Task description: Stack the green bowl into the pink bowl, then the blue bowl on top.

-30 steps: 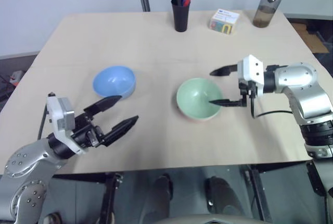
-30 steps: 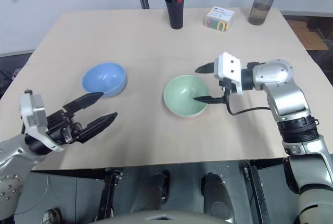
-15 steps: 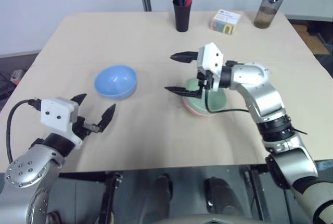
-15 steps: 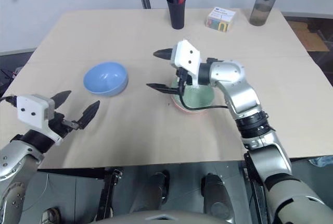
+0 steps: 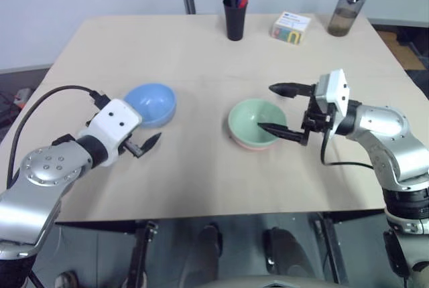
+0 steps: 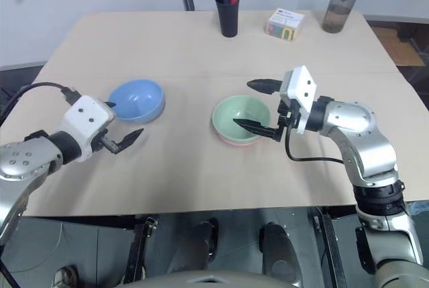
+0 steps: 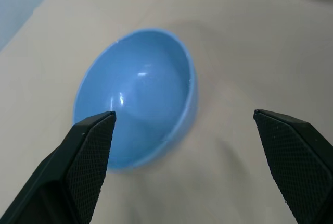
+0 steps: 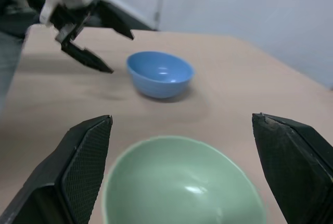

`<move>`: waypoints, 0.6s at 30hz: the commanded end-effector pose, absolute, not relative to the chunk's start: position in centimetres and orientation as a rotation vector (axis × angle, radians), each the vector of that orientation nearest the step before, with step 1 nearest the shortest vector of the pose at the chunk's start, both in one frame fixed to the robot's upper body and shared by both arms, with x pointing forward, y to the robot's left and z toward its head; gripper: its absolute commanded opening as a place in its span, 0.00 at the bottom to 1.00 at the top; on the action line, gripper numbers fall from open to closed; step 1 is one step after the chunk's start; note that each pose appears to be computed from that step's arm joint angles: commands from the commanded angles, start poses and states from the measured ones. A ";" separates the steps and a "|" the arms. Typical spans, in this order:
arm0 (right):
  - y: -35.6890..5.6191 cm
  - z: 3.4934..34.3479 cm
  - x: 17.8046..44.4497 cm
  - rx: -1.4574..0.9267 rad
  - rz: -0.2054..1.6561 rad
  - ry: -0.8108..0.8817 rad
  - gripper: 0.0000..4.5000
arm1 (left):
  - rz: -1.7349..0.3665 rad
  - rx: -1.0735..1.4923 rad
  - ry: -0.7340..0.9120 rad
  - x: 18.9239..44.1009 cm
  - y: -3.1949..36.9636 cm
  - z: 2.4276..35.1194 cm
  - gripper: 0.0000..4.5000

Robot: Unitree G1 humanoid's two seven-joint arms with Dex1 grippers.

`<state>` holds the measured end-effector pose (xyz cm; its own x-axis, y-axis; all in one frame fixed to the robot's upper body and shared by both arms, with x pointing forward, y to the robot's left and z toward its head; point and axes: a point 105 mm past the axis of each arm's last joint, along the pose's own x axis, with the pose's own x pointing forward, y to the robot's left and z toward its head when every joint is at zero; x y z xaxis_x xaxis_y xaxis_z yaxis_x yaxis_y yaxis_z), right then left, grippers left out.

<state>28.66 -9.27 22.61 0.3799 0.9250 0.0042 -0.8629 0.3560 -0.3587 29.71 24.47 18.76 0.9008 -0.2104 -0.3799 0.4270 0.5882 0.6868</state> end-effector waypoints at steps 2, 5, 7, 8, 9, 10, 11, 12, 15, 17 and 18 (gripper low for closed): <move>-9.3 24.6 26.7 -0.320 1.147 -0.300 1.00 | -0.347 1.066 0.352 31.6 25.5 19.2 1.00; -8.8 24.7 26.1 -0.312 1.157 -0.306 1.00 | -0.341 1.085 0.391 33.1 25.1 19.3 1.00; -8.5 24.7 25.9 -0.311 1.158 -0.309 1.00 | -0.368 1.092 0.412 33.9 24.3 18.9 1.00; -8.4 24.7 25.9 -0.311 1.157 -0.309 1.00 | -0.385 1.095 0.419 34.3 23.8 18.7 1.00; -8.4 24.7 25.9 -0.312 1.157 -0.309 1.00 | -0.394 1.087 0.429 34.5 23.6 18.5 1.00; -8.3 24.7 25.9 -0.313 1.157 -0.309 1.00 | -0.399 1.081 0.436 34.7 23.4 18.4 1.00; -8.2 24.7 25.8 -0.314 1.158 -0.308 1.00 | -0.402 1.075 0.441 34.9 23.3 18.3 1.00; -8.2 24.6 25.8 -0.317 1.158 -0.306 1.00 | -0.418 1.079 0.449 35.0 23.0 18.0 1.00; -8.1 24.4 25.9 -0.329 1.155 -0.301 1.00 | -0.439 1.071 0.478 35.3 22.6 17.4 0.87; -8.1 24.3 25.8 -0.337 1.155 -0.298 1.00 | -0.453 1.058 0.503 35.2 22.3 17.1 0.67; -8.1 24.3 25.8 -0.341 1.154 -0.298 1.00 | -0.459 1.054 0.511 35.1 22.2 17.0 0.58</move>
